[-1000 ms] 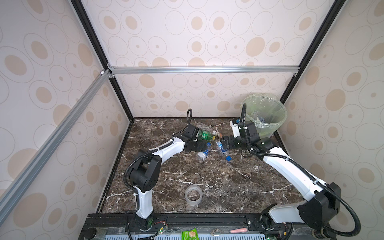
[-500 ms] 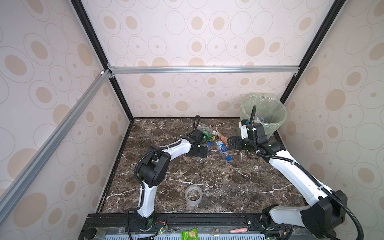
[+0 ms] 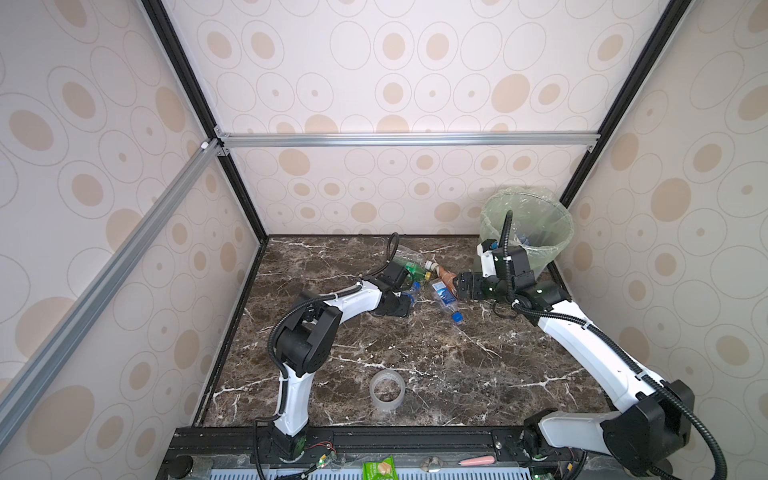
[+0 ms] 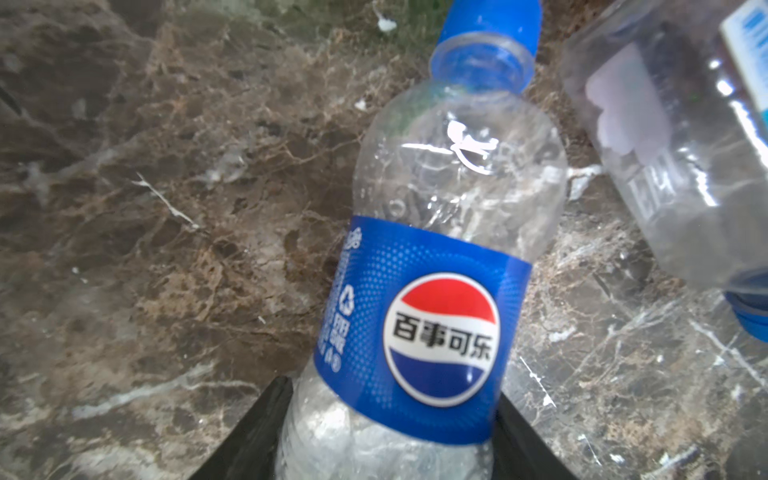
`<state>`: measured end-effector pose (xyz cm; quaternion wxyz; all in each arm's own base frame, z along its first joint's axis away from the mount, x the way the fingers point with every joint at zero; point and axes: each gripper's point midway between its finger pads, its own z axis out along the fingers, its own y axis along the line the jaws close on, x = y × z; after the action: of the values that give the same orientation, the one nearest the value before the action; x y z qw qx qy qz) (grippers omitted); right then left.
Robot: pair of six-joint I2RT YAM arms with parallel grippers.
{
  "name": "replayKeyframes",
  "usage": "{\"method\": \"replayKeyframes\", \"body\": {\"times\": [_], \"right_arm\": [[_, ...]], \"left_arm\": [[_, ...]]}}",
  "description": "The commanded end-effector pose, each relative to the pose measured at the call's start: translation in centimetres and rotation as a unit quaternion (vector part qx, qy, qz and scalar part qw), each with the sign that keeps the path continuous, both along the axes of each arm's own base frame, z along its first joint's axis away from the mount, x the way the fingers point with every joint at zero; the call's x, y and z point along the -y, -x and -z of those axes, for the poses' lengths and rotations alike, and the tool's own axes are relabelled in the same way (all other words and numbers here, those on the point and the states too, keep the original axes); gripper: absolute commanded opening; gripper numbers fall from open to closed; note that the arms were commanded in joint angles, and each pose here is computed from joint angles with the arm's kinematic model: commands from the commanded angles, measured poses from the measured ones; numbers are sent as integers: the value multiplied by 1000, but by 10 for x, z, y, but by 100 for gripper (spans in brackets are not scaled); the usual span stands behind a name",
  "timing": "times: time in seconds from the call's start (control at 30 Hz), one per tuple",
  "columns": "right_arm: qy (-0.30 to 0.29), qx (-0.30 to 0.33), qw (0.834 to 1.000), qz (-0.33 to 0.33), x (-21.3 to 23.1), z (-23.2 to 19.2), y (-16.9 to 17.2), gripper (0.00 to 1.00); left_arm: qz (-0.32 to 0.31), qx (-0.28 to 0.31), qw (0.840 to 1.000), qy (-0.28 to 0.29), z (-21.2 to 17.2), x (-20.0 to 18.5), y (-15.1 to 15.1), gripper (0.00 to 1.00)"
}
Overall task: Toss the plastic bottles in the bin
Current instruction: 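Lower the left gripper onto the Pepsi water bottle and close while the right withdraws, then lift the Pepsi bottle with the left gripper toward the right gripper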
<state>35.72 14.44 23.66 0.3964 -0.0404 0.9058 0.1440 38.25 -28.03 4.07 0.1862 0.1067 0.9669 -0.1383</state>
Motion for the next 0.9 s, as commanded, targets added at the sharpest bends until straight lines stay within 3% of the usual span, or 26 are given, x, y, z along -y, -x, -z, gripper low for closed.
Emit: {"method": "replayKeyframes", "body": {"times": [0.0, 0.33, 0.57, 0.87], "right_arm": [[-23, -4, 1000, -6, -5, -1, 4, 100], [-88, -31, 995, -19, -28, -4, -2, 100], [-161, -29, 986, -22, -48, -31, -15, 100], [-261, -9, 965, -23, -75, -74, -45, 100]], "left_arm": [[5, 0, 1000, 16, -10, 1, 11, 62], [7, 97, 991, 92, -84, 11, 0, 63], [11, 183, 969, 163, -150, 17, -4, 65], [23, 243, 942, 231, -205, 19, 7, 66]]}}
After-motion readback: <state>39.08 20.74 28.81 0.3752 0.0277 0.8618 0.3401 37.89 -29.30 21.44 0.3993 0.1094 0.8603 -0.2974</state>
